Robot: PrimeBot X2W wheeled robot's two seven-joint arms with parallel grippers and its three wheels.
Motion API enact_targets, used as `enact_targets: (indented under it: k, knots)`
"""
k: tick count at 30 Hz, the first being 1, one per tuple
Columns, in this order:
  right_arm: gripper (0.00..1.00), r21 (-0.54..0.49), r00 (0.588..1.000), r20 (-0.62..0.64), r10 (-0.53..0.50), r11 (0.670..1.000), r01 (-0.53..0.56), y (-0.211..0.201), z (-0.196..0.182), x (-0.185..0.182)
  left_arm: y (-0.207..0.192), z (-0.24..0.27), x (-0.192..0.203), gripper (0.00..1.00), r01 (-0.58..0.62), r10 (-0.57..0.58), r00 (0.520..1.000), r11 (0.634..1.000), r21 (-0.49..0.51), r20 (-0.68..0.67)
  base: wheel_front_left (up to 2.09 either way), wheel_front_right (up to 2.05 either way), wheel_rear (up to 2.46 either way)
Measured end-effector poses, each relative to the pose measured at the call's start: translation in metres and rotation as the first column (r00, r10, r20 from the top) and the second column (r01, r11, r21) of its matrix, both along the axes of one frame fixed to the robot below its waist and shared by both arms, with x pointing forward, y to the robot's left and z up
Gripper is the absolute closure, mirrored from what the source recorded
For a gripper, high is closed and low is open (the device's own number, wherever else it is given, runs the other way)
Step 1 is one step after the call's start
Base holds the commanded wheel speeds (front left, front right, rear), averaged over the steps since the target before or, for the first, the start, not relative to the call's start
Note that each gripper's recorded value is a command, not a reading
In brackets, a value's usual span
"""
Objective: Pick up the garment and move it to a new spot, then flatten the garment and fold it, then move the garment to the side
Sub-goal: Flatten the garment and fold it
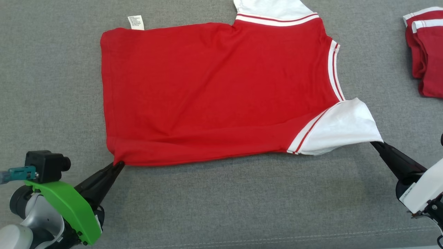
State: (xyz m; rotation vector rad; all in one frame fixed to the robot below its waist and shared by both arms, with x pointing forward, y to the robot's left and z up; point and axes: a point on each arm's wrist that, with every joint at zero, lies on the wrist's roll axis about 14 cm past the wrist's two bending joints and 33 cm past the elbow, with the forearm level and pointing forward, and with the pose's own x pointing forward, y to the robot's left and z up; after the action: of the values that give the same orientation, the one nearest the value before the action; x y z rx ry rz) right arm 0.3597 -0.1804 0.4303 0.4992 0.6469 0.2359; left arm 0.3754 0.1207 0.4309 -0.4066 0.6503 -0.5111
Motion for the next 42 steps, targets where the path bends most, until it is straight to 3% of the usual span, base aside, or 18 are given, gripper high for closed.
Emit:
enact_targets:
  k: [12,20,26,33,38,39,40,42]
  knots:
    - [1.00,0.008,1.000,-0.002,0.006,1.000,-0.006,0.002,0.003,-0.007,0.005,0.002,-0.007,1.00,-0.016,0.016,1.000,1.000,0.003,-0.009,0.00,0.00,0.00]
    - [1.00,-0.022,0.994,0.105,-0.014,1.000,0.017,-0.011,0.032,0.008,0.012,0.022,0.004,1.00,-0.016,0.015,0.998,1.000,0.016,0.065,0.00,0.00,0.00]
    - [1.00,0.044,0.969,0.243,-0.044,0.998,0.034,-0.008,0.077,0.014,0.009,0.040,0.001,1.00,0.022,-0.024,0.994,0.999,0.024,0.104,0.00,0.00,0.00]
    - [1.00,0.085,0.883,0.456,-0.112,0.993,0.082,-0.023,0.151,0.001,0.000,0.083,-0.018,1.00,0.060,-0.048,0.988,0.995,-0.075,0.148,0.00,0.00,0.00]
    - [1.00,0.093,0.774,0.619,-0.135,0.991,0.098,-0.034,0.215,-0.019,0.004,0.139,-0.017,1.00,0.065,-0.032,0.958,0.992,-0.107,0.287,0.00,0.00,0.00]
    - [1.00,0.093,0.774,0.619,-0.135,0.991,0.098,-0.034,0.215,-0.019,0.004,0.139,-0.017,1.00,0.065,-0.032,0.958,0.992,-0.107,0.287,0.00,0.00,0.00]
    - [1.00,0.087,0.724,0.677,-0.129,0.992,0.095,-0.036,0.240,-0.029,0.002,0.166,-0.021,1.00,0.095,-0.048,0.932,0.989,-0.115,0.359,0.00,0.00,0.00]
    - [1.00,0.073,0.700,0.705,-0.115,0.993,0.089,-0.037,0.252,-0.035,0.001,0.179,-0.023,1.00,0.103,-0.051,0.918,0.988,-0.114,0.393,0.00,0.00,0.00]
